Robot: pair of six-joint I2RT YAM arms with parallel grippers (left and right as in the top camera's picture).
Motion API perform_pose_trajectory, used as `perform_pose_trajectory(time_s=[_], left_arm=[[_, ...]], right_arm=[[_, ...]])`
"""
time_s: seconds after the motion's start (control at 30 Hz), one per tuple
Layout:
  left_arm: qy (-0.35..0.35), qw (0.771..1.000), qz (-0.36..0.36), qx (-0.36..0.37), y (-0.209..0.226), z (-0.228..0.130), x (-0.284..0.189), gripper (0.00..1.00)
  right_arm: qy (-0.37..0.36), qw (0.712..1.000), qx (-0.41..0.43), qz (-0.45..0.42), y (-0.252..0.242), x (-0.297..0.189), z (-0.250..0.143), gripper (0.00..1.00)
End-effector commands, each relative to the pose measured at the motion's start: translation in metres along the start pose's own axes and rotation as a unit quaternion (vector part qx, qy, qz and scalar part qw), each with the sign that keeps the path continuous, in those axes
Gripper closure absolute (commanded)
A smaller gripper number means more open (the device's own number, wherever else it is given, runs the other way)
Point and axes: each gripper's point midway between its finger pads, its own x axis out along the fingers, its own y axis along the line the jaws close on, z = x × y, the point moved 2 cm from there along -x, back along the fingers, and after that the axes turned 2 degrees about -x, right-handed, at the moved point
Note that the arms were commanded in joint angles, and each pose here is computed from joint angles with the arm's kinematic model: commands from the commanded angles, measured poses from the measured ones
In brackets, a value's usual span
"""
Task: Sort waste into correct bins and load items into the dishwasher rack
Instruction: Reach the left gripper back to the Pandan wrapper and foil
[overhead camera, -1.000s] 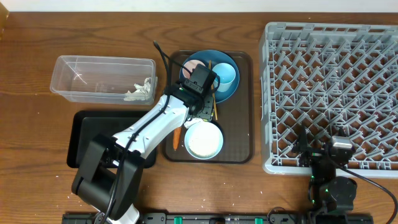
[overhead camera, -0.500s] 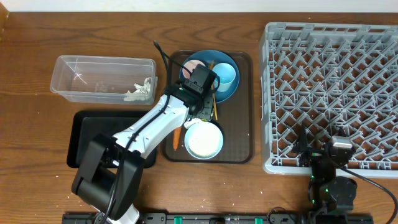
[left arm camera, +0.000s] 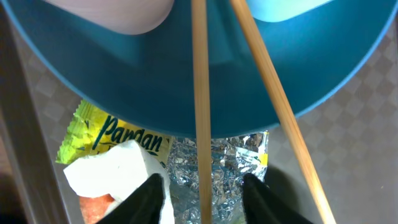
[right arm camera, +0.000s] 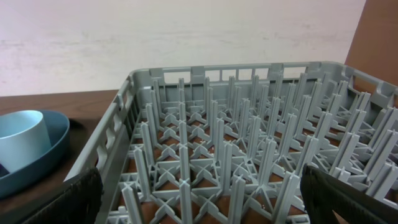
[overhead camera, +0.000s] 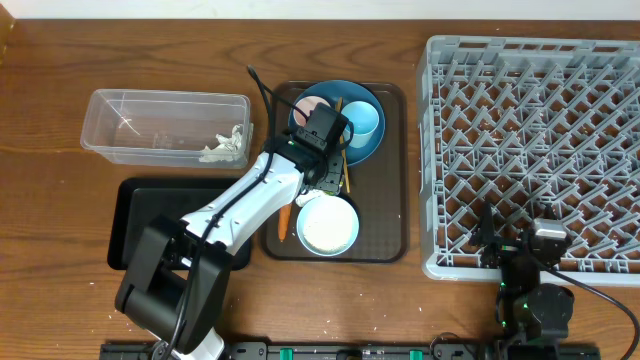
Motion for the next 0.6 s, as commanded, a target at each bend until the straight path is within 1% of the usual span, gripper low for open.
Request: perform_pose_trajectory(time_s=[0.0, 0.07, 0.17, 0.27, 0.3, 0.57], left_arm=[[0.003, 1.0, 0.007, 0.0, 0.002, -0.003, 0.003, 0.49], [0.004, 1.0, 0.007, 0.0, 0.002, -0.003, 0.003, 0.47], [0.006, 1.0, 0.002, -0.015, 0.001, -0.004, 0.003, 0.39], [0.009, 0.999, 0.004, -0.033, 0.001, -0.006, 0.003, 0.36], [0.01, 0.999, 0.004, -0.034, 0.002, -0.006, 0.002, 0.32], [0.031, 0.999, 0.013, -0.03, 0.005, -0.016, 0.0, 0.33]], right_arm=[[0.001, 1.0, 0.006, 0.004, 0.002, 0.0, -0.001, 0.01], [0.001, 1.0, 0.006, 0.004, 0.002, 0.0, -0.001, 0.01], [0.001, 1.0, 0.006, 0.004, 0.002, 0.0, -0.001, 0.01], [0.001, 1.0, 0.006, 0.004, 0.002, 0.0, -0.001, 0.01], [0.001, 1.0, 0.006, 0.004, 0.002, 0.0, -0.001, 0.01], [0.001, 1.0, 0.006, 0.004, 0.002, 0.0, -0.001, 0.01]])
